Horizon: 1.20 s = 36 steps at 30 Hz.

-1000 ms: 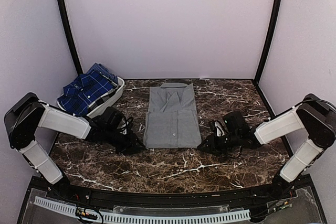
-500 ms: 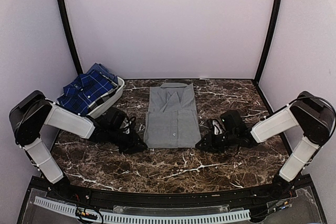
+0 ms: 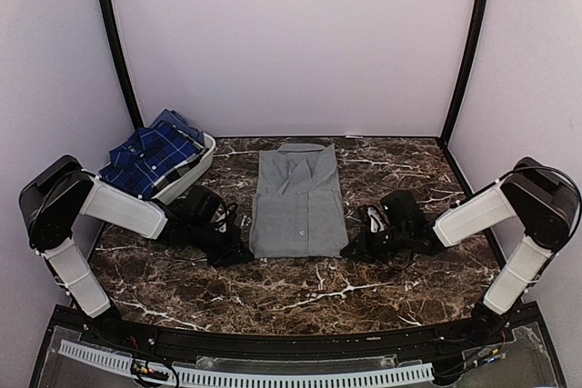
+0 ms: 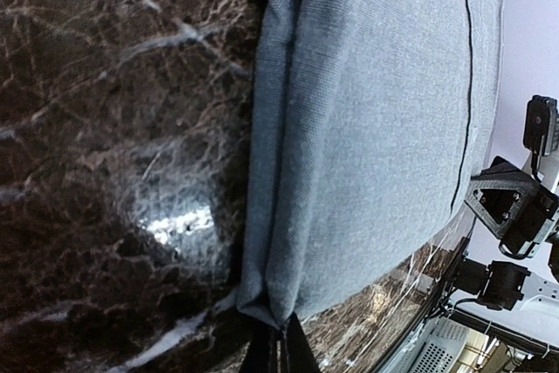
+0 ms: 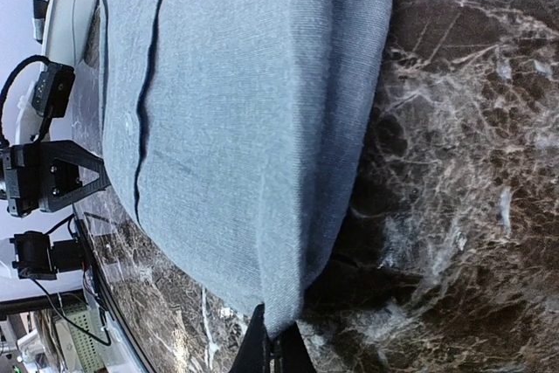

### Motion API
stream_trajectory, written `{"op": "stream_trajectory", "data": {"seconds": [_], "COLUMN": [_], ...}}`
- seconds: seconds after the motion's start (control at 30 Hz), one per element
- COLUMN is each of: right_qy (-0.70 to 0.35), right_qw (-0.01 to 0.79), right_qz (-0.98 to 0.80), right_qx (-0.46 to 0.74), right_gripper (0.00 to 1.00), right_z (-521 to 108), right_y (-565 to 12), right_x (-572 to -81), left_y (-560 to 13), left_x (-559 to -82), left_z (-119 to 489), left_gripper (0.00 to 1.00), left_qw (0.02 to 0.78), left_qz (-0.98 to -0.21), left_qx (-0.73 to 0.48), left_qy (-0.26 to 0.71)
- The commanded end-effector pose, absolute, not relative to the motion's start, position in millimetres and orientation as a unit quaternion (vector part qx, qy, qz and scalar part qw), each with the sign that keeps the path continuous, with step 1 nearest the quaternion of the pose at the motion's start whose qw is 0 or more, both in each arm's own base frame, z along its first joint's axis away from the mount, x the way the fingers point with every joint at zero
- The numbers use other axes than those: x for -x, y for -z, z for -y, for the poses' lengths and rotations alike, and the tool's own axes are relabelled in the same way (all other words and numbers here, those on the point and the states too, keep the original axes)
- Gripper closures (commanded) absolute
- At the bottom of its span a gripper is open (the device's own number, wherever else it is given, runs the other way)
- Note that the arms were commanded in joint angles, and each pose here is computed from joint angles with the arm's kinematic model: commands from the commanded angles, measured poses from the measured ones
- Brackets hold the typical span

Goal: Fold and stack the long sleeve shirts
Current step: Move the 2/3-rectangle-folded shirt to the center of the board, then pick up the 2/3-rectangle-folded shirt from the center of the board.

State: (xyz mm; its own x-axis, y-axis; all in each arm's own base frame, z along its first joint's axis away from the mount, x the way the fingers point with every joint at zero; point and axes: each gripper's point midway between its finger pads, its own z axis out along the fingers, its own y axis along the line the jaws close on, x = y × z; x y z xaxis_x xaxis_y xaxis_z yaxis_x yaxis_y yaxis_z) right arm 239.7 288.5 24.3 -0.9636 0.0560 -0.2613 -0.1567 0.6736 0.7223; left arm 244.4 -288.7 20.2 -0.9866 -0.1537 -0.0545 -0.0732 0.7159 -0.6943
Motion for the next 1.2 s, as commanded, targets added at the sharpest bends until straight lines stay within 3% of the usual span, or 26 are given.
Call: {"op": "stream_trajectory", "data": {"seconds": [0.0,0.5,0.83,1.0,1.17], "right_qy": [-0.413,-0.423,-0.465,-0.459,-0.420], "right_qw": [0.152,0.173,0.202,0.237,0.275], "right_qz": [-0.897,-0.889,-0.861,-0.855,-0.864], "right_qx": [0.036,0.039,0.035,0.042,0.048], "right_gripper": [1.00,1.00,1.00,1.00,1.00], "right_z": [-289,-276,-268,-270,-280], "right_y": [-38,-65,-116,-157,-194], "right_x": [-240,-186,-143,-154,-211], "left_y": [-38,-76,-121,-156,-183], "left_x": [-243,-195,-151,-161,-198], "left_z": [289,295,304,310,312], "left_gripper": [1.00,1.00,1.00,1.00,1.00], "left_qw": [0.069,0.106,0.148,0.186,0.209], "left_qz": [-0.925,-0.919,-0.902,-0.890,-0.888], "left_qx": [0.049,0.034,0.019,0.011,0.013], "left_qy": [0.371,0.378,0.405,0.416,0.409]}}
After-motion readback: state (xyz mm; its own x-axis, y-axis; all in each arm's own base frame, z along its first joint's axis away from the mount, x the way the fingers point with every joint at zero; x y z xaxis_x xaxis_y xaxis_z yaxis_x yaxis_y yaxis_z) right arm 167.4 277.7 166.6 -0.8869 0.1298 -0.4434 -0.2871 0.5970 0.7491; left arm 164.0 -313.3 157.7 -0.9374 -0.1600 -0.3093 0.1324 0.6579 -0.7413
